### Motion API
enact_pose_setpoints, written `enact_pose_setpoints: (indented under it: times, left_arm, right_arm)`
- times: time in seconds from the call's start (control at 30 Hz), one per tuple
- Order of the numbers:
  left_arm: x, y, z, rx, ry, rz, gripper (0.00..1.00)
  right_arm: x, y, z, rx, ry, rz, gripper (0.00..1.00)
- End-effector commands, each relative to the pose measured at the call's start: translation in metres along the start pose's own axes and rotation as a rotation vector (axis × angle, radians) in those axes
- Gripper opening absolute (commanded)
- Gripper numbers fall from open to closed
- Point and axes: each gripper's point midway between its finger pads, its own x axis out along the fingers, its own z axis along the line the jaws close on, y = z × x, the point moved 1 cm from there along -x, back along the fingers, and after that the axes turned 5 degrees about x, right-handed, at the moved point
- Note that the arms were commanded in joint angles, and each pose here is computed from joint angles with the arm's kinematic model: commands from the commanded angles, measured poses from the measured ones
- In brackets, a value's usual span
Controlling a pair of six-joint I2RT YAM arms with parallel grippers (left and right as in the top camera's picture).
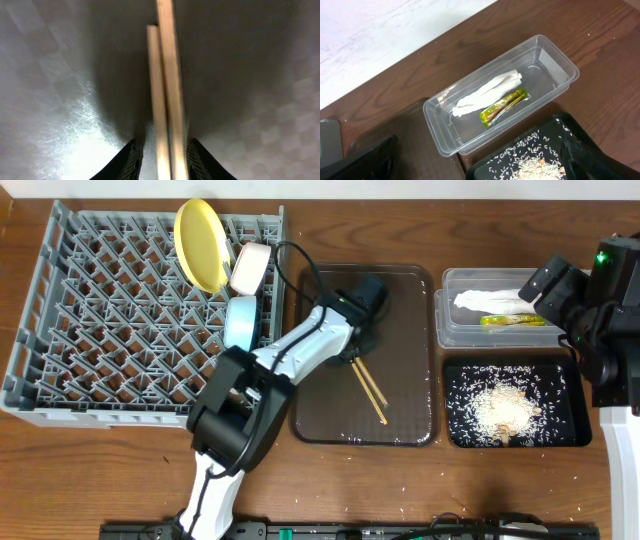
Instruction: Sort waste into correct bins and load items into the dishwasher
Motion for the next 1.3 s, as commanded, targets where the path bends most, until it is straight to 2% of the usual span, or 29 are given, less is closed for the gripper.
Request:
enact_pose_setpoints:
  times: [0.0, 0.5, 0.6, 0.7, 0.8, 0.97, 1.17, 1.27]
  left_arm:
    - [0.010, 0.003, 0.007, -0.022, -0.029, 0.015, 0.31]
    - [0.009, 0.012, 0.003, -0.046, -0.014, 0.046, 0.30]
    - [0.009, 0.011, 0.001, -0.045, -0.006, 0.040, 0.25]
    - [0.009, 0.006, 0.000, -0.038, -0.004, 0.016, 0.15]
    - [0.009, -0.001, -0.006, 0.054, 0.018, -0.019, 0.08]
    - [0.009, -0.001, -0.007, 0.081, 0.023, -0.020, 0.08]
    - [0.002, 0.006, -0.022, 0.217, 0.118, 0.054, 0.08]
    - [0.000, 0.007, -0.019, 0.230, 0.115, 0.079, 0.08]
  right_arm:
    - [0.001, -0.001, -0.002, 0.013, 0.008, -0.001, 0.99]
    - [0.001, -0.001, -0.002, 0.013, 0.008, -0.001, 0.99]
    - [0.001, -0.001, -0.002, 0.013, 0.008, -0.001, 0.99]
    - [0.001, 0.000, -0.002, 0.013, 0.008, 0.000, 0.99]
    - [0.001, -0.001, -0.002, 0.013, 0.008, -0.001, 0.99]
    - [0.001, -0.001, -0.002, 0.013, 0.008, -0.001, 0.99]
    - [0.001, -0.001, -0.002, 0.013, 0.008, -0.001, 0.99]
    - [0.001, -0.001, -0.002, 0.013, 0.008, -0.001, 0.99]
